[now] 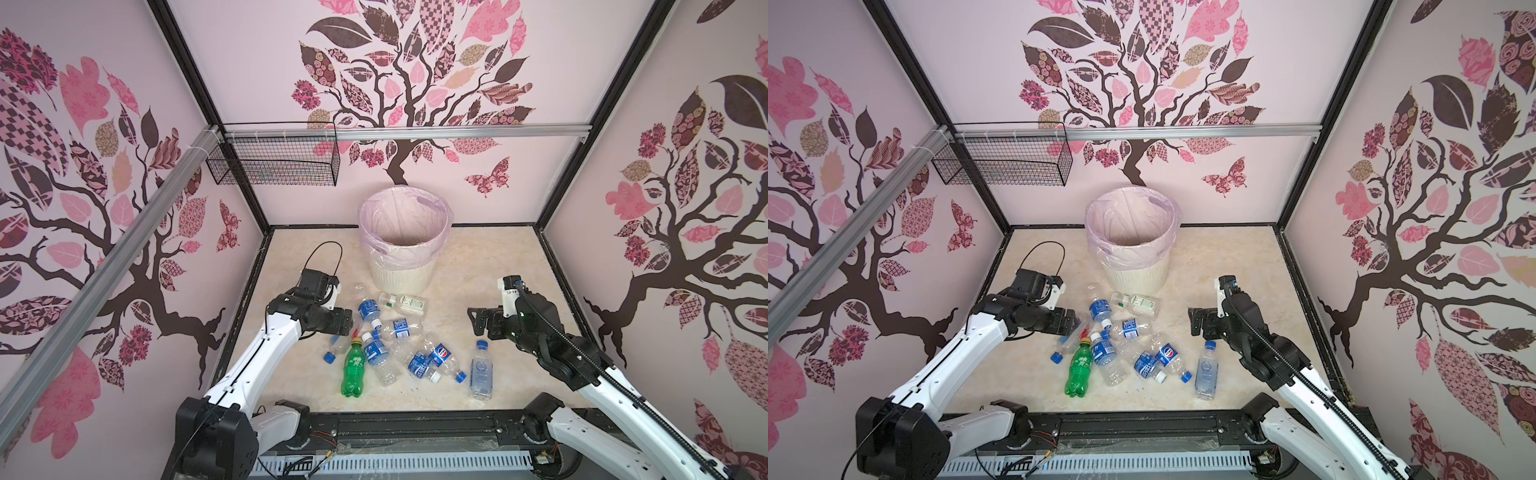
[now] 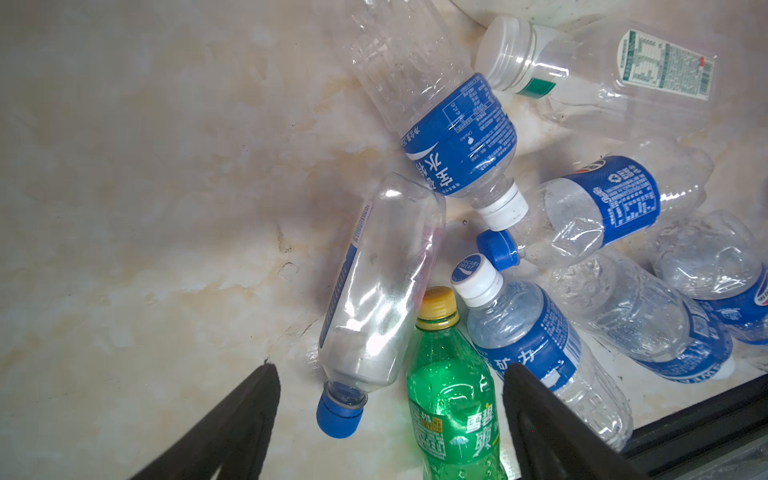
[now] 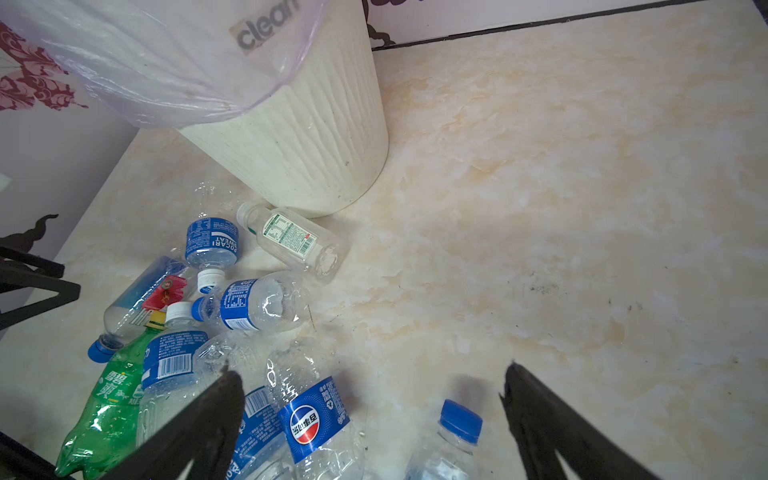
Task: Throw the plastic bottles in the bin
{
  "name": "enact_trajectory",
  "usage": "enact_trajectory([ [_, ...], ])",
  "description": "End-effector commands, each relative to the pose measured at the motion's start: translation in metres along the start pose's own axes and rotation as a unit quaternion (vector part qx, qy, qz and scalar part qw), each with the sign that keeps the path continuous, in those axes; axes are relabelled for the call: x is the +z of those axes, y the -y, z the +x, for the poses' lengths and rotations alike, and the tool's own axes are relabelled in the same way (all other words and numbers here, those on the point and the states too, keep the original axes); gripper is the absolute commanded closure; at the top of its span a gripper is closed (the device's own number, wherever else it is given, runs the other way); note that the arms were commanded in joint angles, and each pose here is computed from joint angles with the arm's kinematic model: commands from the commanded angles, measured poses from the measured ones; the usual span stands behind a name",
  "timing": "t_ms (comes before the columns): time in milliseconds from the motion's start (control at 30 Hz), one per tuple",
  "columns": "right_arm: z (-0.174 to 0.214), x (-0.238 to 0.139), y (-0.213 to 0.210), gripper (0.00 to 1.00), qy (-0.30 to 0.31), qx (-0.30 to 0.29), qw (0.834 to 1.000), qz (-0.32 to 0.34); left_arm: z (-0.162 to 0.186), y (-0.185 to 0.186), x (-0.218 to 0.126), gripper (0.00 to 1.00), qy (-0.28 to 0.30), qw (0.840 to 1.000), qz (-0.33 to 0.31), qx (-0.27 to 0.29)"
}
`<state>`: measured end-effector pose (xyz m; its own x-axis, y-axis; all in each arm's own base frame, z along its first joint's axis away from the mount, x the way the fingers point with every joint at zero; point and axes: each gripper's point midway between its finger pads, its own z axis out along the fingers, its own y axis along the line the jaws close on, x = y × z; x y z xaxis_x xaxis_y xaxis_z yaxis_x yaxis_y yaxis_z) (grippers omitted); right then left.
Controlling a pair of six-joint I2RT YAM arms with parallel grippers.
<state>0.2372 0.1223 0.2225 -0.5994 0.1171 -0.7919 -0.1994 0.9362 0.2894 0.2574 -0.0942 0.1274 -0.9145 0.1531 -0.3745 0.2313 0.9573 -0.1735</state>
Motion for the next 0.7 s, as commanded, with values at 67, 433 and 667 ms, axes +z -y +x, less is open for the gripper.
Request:
enact_trajectory([
  [67,0.003,-0.001,-0.001,0.0,0.003,0.02,1.0,-0.009,-0.014,0.006,0.013,0.12,0.004,1.0,0.019,-0.019],
  [433,-0.002,-0.003,-0.009,0.0,0.01,0.018,0.999,-0.028,0.001,0.002,0.047,0.14,-0.042,0.998,0.016,-0.04],
  [667,-0.003,0.0,-0.01,0.0,0.009,0.016,0.999,-0.032,0.012,0.005,0.067,0.18,-0.073,0.996,0.023,-0.046],
])
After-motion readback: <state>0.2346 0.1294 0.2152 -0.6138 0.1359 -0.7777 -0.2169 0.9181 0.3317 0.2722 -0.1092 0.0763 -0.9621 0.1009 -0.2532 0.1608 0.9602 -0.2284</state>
